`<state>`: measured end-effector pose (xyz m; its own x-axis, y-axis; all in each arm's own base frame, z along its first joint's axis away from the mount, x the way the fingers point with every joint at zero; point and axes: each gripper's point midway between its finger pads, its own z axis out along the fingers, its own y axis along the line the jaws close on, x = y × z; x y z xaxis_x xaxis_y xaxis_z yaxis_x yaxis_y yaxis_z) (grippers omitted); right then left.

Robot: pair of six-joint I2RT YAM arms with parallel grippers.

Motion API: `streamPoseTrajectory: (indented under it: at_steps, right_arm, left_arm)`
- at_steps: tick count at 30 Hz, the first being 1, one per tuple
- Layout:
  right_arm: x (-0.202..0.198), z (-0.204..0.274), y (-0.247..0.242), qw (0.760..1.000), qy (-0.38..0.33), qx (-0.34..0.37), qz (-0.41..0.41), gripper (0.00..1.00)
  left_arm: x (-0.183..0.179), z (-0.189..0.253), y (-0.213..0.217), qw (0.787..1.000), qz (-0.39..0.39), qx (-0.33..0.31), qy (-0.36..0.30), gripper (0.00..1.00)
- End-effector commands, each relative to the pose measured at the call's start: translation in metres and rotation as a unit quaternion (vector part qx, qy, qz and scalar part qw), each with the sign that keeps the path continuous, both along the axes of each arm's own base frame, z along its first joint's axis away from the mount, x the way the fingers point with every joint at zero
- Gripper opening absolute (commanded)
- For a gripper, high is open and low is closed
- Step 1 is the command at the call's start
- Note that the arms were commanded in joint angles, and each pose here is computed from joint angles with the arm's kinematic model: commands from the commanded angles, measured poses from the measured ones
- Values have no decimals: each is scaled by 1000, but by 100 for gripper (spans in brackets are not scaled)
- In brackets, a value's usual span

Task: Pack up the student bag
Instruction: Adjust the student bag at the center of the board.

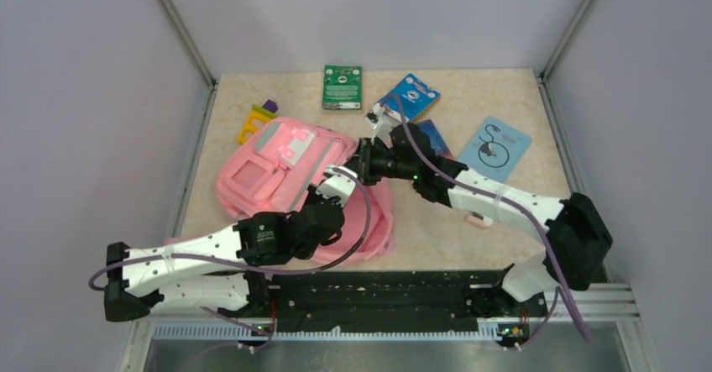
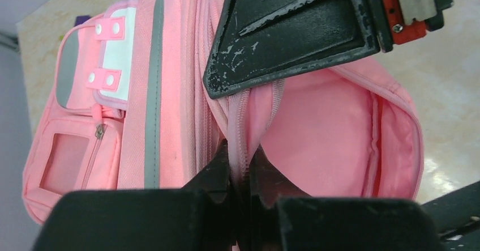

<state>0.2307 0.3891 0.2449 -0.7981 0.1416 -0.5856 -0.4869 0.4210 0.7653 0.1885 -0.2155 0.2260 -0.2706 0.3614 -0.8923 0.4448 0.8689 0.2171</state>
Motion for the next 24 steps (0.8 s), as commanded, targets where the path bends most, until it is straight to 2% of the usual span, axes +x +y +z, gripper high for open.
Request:
streamPoseTrajectory:
  at_steps: [1,5,8,11,14,17,22,24]
  right_arm:
    - [45,-47,23,994,-44,-81,-50,0]
    - [49,-50,49,994,-55,-84,-31,0]
    - [57,-60,58,993,-58,-101,-26,0]
    - [67,-62,61,989,-74,-125,-28,8]
    - [76,-66,55,984,-90,-152,-35,23]
    - [88,-65,39,980,-95,-167,-49,40]
    - [114,-67,-18,974,-87,-185,-92,76]
    - [127,-71,-46,970,-80,-197,-114,83]
  left_arm:
    - [-16,65,-39,980,-38,-195,-6,0]
    - [17,45,11,981,64,-182,-15,0]
    - [39,36,40,974,91,-206,-11,0]
    - [55,35,65,973,121,-192,-32,0]
    - [70,36,78,974,131,-182,-35,0]
    - [84,39,75,975,105,-194,-18,0]
    - [99,45,72,979,107,-172,29,0]
    - [106,46,79,980,120,-151,44,0]
